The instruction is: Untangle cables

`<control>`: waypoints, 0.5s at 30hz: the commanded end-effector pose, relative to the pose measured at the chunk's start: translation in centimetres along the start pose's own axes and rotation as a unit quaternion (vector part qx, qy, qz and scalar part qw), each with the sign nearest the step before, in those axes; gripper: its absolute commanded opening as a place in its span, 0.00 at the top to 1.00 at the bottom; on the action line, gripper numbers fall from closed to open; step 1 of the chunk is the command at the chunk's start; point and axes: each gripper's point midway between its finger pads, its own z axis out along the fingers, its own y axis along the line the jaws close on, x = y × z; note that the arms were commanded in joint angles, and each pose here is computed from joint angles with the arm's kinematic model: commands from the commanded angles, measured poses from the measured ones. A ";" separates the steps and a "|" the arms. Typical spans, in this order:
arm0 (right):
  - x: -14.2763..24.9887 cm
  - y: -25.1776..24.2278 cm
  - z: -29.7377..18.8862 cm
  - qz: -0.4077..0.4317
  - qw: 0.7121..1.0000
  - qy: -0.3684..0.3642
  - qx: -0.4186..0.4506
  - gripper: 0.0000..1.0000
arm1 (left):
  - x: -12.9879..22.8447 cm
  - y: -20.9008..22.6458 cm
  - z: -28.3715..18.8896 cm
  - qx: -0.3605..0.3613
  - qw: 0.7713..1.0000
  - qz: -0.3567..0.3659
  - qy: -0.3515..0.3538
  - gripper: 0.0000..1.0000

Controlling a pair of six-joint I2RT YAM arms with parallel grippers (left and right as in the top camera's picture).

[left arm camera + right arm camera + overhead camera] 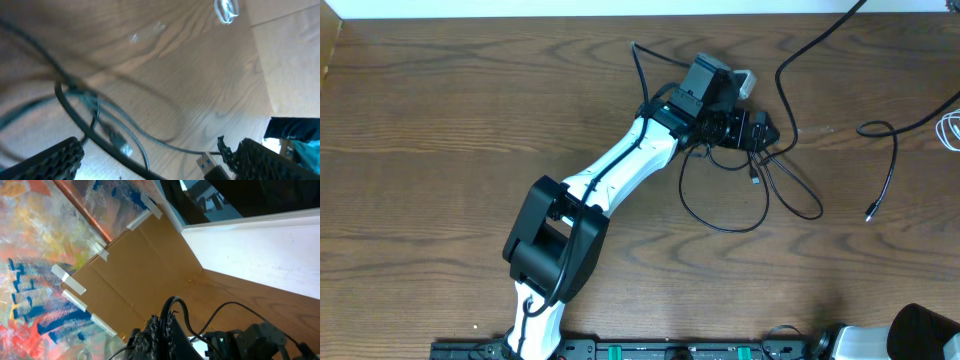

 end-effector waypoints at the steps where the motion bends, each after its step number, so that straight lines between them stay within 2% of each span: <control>1: 0.1 0.0 -0.1 -0.009 1.000 0.003 -0.003 0.99 | 0.4 -0.7 -0.8 -0.005 0.999 -0.031 0.009 0.05; 7: 0.2 0.0 -0.1 -0.008 1.000 0.004 -0.003 0.99 | -0.2 -1.0 -0.8 0.001 0.997 -0.075 -0.004 0.11; 9: 0.2 -0.1 -0.1 -0.009 1.000 0.004 -0.003 0.99 | -0.8 -1.4 -0.8 0.008 0.998 -0.067 -0.014 0.23; 13: 0.2 -0.1 -0.1 -0.008 1.000 0.004 -0.002 0.99 | -2.0 -1.6 -1.0 0.014 0.998 -0.053 -0.038 0.63; 15: 0.2 -0.1 -0.1 -0.008 1.000 0.004 -0.002 0.99 | -2.8 -0.7 -1.3 -0.004 0.997 -0.055 -0.056 0.89</control>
